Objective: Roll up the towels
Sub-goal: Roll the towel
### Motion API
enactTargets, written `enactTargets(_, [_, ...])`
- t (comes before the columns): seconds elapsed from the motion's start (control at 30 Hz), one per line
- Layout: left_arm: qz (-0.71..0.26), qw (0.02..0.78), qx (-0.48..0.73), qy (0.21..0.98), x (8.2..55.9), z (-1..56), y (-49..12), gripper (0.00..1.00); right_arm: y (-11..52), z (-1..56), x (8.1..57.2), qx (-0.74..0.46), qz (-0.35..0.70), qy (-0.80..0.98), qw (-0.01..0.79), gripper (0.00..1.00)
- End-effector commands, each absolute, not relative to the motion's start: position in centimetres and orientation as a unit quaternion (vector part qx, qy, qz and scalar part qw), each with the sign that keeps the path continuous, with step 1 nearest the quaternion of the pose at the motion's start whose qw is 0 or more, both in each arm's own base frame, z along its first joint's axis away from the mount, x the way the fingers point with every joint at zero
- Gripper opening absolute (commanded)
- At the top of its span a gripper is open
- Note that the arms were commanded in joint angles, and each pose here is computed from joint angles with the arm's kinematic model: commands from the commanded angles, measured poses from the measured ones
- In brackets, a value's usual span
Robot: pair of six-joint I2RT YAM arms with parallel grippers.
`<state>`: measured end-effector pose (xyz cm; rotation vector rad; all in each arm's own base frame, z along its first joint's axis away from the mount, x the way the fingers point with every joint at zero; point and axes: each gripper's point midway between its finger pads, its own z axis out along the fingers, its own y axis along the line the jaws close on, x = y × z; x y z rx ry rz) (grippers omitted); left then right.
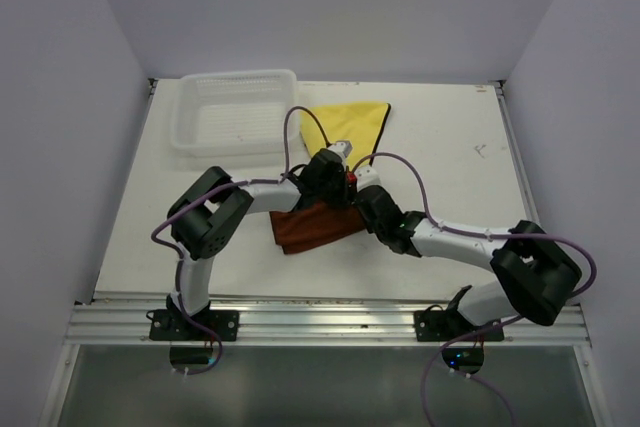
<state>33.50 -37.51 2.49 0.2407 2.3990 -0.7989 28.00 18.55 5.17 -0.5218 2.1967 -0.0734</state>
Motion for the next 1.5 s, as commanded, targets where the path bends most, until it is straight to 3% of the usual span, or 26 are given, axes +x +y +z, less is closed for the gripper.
enactTargets(0.0, [-0.328, 0.312, 0.082, 0.888, 33.8, 4.7, -37.8, 0.08, 21.2, 7.2, 29.8, -0.196, 0.008, 0.863, 0.466, 0.0])
enactTargets(0.47, [-0.328, 0.308, 0.071, 0.89, 33.3, 4.5, -36.6, 0.06, 23.8, 5.3, 29.3, -0.186, 0.072, 0.873, 0.445, 0.0])
enactTargets(0.83, [-0.366, 0.342, 0.022, 0.865, 36.0, 10.0, -31.8, 0.06, 23.7, 3.5, 28.7, -0.181, 0.076, 0.879, 0.434, 0.0])
enactTargets(1.13, [-0.446, 0.342, 0.035, 0.827, 36.5, 12.6, -34.6, 0.06, 23.3, 2.8, 28.3, -0.167, 0.077, 0.883, 0.431, 0.0])
enactTargets(1.47, [-0.488, 0.311, 0.041, 0.815, 36.2, 9.9, -37.4, 0.03, 23.1, 2.7, 28.2, -0.152, 0.084, 0.885, 0.431, 0.0])
